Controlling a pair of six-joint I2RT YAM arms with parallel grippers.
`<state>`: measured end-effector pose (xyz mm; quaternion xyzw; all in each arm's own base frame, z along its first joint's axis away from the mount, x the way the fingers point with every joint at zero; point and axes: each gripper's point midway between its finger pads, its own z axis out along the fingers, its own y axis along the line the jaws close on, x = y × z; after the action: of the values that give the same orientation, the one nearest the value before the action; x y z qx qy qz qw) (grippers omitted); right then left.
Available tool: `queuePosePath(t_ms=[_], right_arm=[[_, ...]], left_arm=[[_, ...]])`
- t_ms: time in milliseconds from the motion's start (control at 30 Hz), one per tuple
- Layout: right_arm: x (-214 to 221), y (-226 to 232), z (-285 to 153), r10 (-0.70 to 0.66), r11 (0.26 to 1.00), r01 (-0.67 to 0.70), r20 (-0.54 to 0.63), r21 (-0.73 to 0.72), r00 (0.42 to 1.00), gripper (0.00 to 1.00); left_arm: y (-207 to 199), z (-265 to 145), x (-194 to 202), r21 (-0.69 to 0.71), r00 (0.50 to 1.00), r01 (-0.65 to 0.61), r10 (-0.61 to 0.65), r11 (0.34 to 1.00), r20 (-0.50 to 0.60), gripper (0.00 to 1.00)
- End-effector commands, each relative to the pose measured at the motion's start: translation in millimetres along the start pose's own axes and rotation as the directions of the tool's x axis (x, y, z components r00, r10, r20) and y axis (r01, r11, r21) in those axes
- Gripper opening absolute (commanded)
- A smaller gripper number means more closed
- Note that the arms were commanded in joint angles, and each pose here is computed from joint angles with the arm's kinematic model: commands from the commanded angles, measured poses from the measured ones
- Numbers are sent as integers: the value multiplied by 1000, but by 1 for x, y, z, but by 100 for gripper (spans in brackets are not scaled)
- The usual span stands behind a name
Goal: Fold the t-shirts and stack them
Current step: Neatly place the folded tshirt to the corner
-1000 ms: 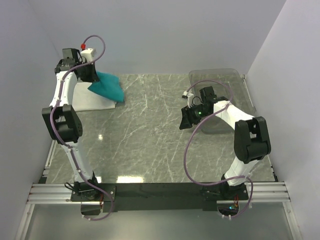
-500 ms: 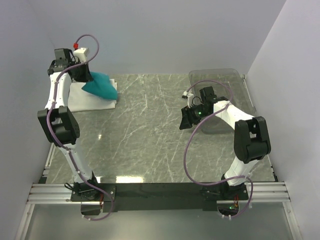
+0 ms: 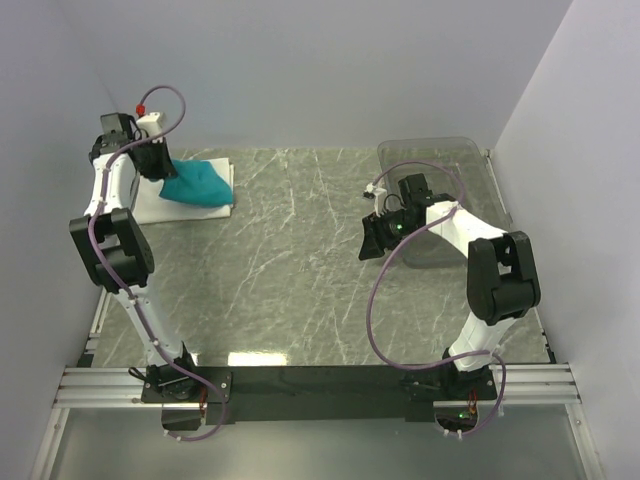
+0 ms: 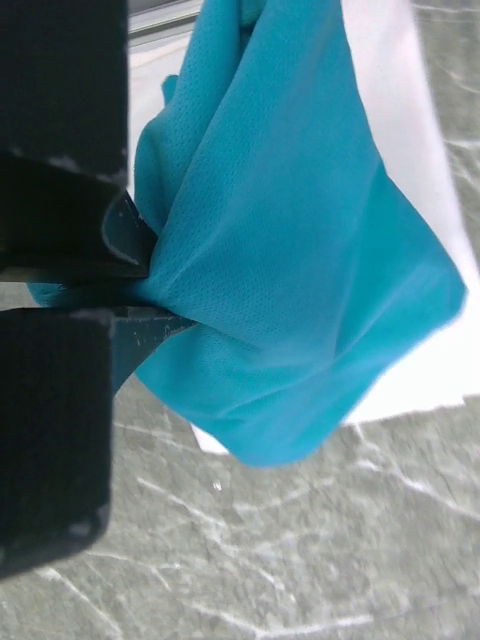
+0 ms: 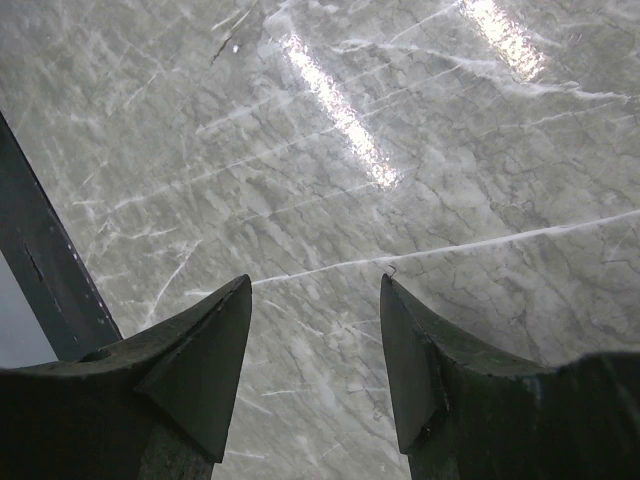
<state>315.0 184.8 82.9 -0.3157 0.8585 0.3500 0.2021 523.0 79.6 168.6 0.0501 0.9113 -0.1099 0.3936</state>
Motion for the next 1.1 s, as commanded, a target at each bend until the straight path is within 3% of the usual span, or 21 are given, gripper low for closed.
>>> queuePosePath(t_ms=[0,100,167,300,333,433,567,633,667,700,867,1067], right_arm=[[2,-1,1,0,1000,0,4,-18,1000,61],[2,-1,1,-2,1000,2,5,-20,1000,61],[1,-1,2,-3,1000,3,5,-24,1000,61],[-1,-2,3,-1,1000,1,8,-28,1000,61],[-1,-2,4,-1,1000,1,9,-30,1000,61],[-2,-3,5,0,999,0,10,-36,1000,61],[-3,-3,7,4,999,-3,11,-45,1000,61],[-4,-3,7,3,999,-3,14,-47,1000,61],[-5,-4,8,1,999,0,16,-48,1000,61],[-4,-3,8,-1,999,2,15,-51,1000,61],[-4,-3,8,1,998,0,17,-58,1000,61],[-4,-2,9,0,998,1,16,-62,1000,61]], left_arm=[[13,-3,0,-15,999,33,-32,999,33,11],[23,0,12,-61,997,75,-74,995,13,22],[31,-1,22,-113,993,115,-117,987,-9,36],[46,-5,52,-242,971,219,-235,945,-36,48],[46,-12,49,-266,951,299,-309,917,3,52],[51,-26,53,-295,922,384,-383,875,64,63],[52,-44,56,-272,825,564,-544,780,150,67],[49,-52,59,-250,772,635,-607,731,186,78],[52,-57,61,-240,748,664,-632,709,203,92],[53,-58,67,-232,722,692,-660,683,209,99],[60,-73,56,-70,563,821,-780,567,273,99],[71,-52,54,-48,554,827,-796,561,244,98]])
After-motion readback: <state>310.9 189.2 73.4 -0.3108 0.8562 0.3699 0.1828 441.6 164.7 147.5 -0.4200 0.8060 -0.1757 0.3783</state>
